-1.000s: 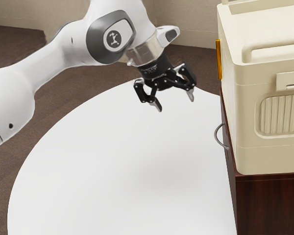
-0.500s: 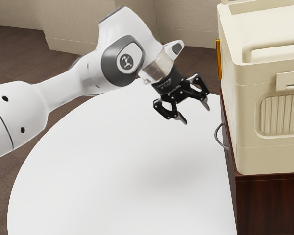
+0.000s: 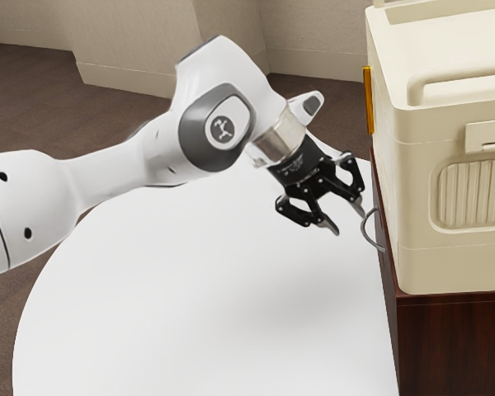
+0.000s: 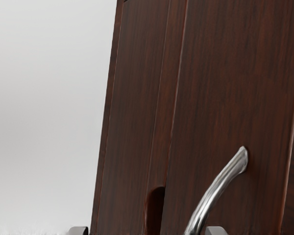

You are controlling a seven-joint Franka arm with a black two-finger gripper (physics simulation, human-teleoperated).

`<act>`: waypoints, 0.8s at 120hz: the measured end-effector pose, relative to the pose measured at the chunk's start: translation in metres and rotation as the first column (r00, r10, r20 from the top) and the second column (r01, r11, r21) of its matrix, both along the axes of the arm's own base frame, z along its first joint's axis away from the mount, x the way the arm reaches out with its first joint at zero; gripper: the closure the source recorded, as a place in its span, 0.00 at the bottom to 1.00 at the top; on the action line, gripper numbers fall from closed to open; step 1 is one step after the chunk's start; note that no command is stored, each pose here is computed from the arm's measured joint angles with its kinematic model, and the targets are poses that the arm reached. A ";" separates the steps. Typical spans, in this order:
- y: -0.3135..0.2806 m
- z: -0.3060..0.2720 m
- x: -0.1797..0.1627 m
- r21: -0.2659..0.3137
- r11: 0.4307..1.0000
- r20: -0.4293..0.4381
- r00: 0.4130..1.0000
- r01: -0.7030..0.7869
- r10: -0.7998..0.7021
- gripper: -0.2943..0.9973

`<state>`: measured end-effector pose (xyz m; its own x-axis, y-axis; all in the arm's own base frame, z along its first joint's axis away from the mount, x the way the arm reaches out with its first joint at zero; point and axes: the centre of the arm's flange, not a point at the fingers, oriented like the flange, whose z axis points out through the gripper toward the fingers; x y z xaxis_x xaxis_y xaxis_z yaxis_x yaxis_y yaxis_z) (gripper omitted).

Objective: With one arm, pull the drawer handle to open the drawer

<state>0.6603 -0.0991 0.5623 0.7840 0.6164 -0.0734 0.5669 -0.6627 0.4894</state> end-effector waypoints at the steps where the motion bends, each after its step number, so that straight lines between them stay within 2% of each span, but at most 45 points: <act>1: 0.000 0.000 0.000 0.000 1.000 0.000 1.000 0.002 -0.002 0.56; 55: -0.023 -0.014 -0.001 0.006 0.995 0.017 0.995 0.103 -0.103 0.64; 96: -0.020 -0.017 -0.009 0.026 0.990 0.014 0.990 0.137 -0.137 0.75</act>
<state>0.6509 -0.1191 0.5450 0.8623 0.5043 -0.0462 0.4619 -0.7458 0.4800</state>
